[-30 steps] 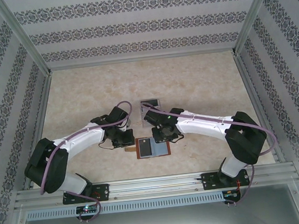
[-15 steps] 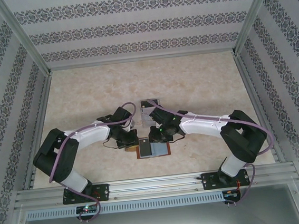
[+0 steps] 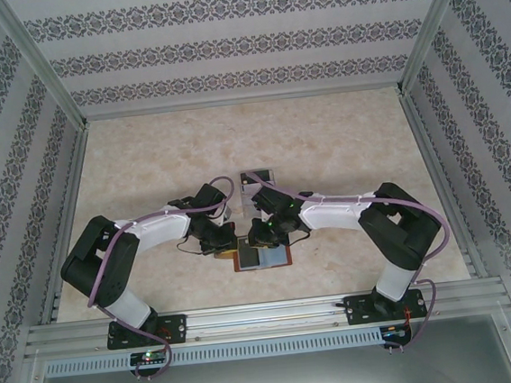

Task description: Take the credit cards out of the card holder

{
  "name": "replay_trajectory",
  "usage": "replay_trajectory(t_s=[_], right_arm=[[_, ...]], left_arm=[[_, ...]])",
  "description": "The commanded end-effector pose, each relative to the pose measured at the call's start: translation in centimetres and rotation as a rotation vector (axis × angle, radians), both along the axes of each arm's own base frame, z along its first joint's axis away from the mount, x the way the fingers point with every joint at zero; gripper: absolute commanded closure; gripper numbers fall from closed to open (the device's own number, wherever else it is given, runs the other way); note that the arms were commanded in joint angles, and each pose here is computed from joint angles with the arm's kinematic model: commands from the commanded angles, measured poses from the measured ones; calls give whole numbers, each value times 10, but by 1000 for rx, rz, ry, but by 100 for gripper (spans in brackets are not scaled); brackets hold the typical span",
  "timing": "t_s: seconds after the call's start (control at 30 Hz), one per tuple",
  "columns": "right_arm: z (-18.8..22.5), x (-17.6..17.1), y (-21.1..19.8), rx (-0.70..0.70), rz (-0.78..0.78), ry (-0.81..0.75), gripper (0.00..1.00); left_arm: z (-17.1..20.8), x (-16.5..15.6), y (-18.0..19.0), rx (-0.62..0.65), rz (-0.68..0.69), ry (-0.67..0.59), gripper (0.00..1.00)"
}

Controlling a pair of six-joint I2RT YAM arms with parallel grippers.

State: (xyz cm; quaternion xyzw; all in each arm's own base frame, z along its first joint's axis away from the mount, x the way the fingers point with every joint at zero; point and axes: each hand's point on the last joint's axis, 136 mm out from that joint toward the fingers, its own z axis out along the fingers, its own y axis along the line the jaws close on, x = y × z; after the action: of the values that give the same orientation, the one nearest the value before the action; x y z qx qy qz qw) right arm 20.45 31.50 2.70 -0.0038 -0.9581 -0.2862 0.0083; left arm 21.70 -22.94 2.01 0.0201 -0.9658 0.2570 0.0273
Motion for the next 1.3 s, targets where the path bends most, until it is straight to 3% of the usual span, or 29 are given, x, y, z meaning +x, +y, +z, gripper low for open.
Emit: replay_trajectory(t_s=[0.0, 0.27, 0.63, 1.27], right_arm=[[-12, -5, -4, -15, -3, 34, 78], [-16, -4, -21, -115, -1, 0, 70], [-9, -2, -31, -199, 28, -39, 70], [20, 1, -20, -87, 13, -74, 70]], left_arm=[[-10, -6, 3, 41, -24, 16, 96], [-11, -8, 7, 58, -25, 17, 96], [-8, -10, 12, 80, -25, 13, 96], [42, 5, 2, 17, 7, -80, 96]])
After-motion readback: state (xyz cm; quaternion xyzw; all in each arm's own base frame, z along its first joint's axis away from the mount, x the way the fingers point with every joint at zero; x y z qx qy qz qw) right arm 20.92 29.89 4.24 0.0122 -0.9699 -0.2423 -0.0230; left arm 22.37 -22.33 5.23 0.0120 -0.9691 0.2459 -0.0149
